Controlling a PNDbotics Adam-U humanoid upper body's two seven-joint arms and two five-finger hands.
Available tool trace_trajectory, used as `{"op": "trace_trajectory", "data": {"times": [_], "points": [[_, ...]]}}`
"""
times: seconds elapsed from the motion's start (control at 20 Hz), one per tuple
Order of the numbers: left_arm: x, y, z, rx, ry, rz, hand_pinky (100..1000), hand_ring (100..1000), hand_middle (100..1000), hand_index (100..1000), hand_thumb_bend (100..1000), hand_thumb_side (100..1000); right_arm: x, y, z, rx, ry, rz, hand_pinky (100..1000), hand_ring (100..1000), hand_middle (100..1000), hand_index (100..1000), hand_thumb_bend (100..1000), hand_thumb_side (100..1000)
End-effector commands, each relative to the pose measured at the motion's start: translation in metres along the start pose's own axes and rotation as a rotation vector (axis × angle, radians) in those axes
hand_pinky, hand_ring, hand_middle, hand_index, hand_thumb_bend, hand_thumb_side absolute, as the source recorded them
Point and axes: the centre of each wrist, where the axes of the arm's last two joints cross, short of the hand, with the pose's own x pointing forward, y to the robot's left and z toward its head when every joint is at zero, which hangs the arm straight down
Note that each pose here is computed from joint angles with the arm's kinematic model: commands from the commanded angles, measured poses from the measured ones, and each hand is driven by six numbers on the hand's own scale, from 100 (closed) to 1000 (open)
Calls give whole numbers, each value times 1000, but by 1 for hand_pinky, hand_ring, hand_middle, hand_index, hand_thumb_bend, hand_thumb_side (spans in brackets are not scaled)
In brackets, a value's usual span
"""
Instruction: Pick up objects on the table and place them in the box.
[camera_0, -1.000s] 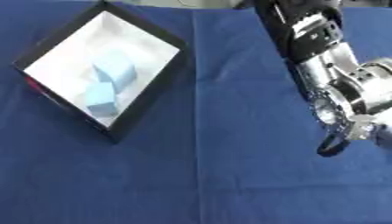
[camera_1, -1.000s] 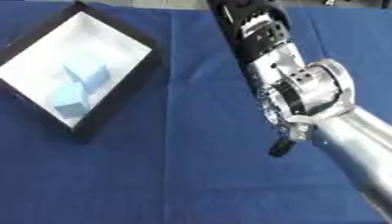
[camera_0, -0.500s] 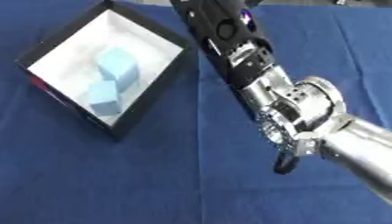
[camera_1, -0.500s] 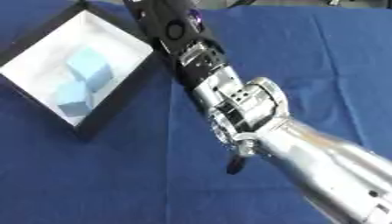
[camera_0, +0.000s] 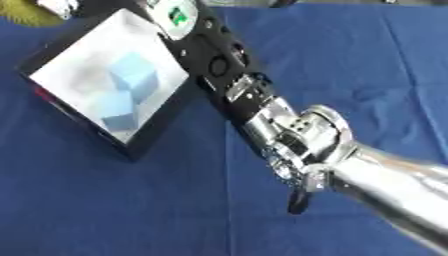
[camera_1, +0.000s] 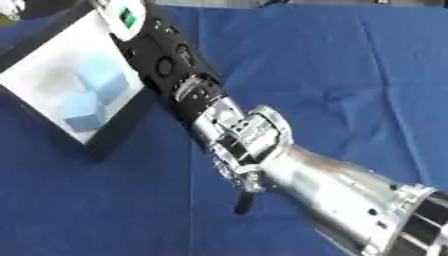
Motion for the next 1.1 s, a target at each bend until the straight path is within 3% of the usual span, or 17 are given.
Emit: {"op": "trace_trajectory", "data": {"times": [0.05, 0.45, 0.55, 0.6, 0.65, 0.7, 0.85, 1.0, 1.1], "points": [[18, 6, -9, 50, -70, -28, 680, 1000, 930, 683, 100, 608, 0, 0, -1, 41, -9, 68, 846, 678, 472, 594, 100, 165], [27, -2, -16, 76, -125, -23, 688, 1000, 932, 686, 100, 610, -3, 33, 10, 214, 16, 187, 858, 735, 529, 659, 100, 290], [28, -3, -18, 69, -127, -19, 688, 1000, 931, 686, 100, 609, -3, 36, 11, 241, 21, 218, 875, 787, 611, 745, 100, 402], [28, -4, -18, 66, -126, -19, 688, 1000, 931, 686, 100, 609, -3, 37, 11, 263, 24, 237, 891, 822, 670, 793, 147, 452], [28, -4, -18, 63, -125, -19, 688, 1000, 931, 686, 100, 609, -4, 37, 12, 280, 27, 253, 894, 827, 679, 801, 153, 456], [28, -4, -18, 62, -125, -20, 688, 1000, 931, 685, 100, 609, -4, 38, 12, 291, 31, 266, 918, 866, 752, 863, 198, 487], [28, -4, -17, 60, -121, -23, 688, 1000, 931, 685, 100, 608, -7, 35, 18, 286, 50, 291, 928, 885, 781, 894, 197, 476], [27, -3, -16, 55, -115, -25, 688, 1000, 932, 685, 100, 607, -9, 34, 20, 286, 60, 313, 986, 979, 887, 946, 330, 466], [26, -3, -16, 47, -111, -27, 687, 1000, 931, 682, 100, 606, -9, 33, 20, 269, 63, 322, 999, 1000, 905, 963, 393, 435]]}}
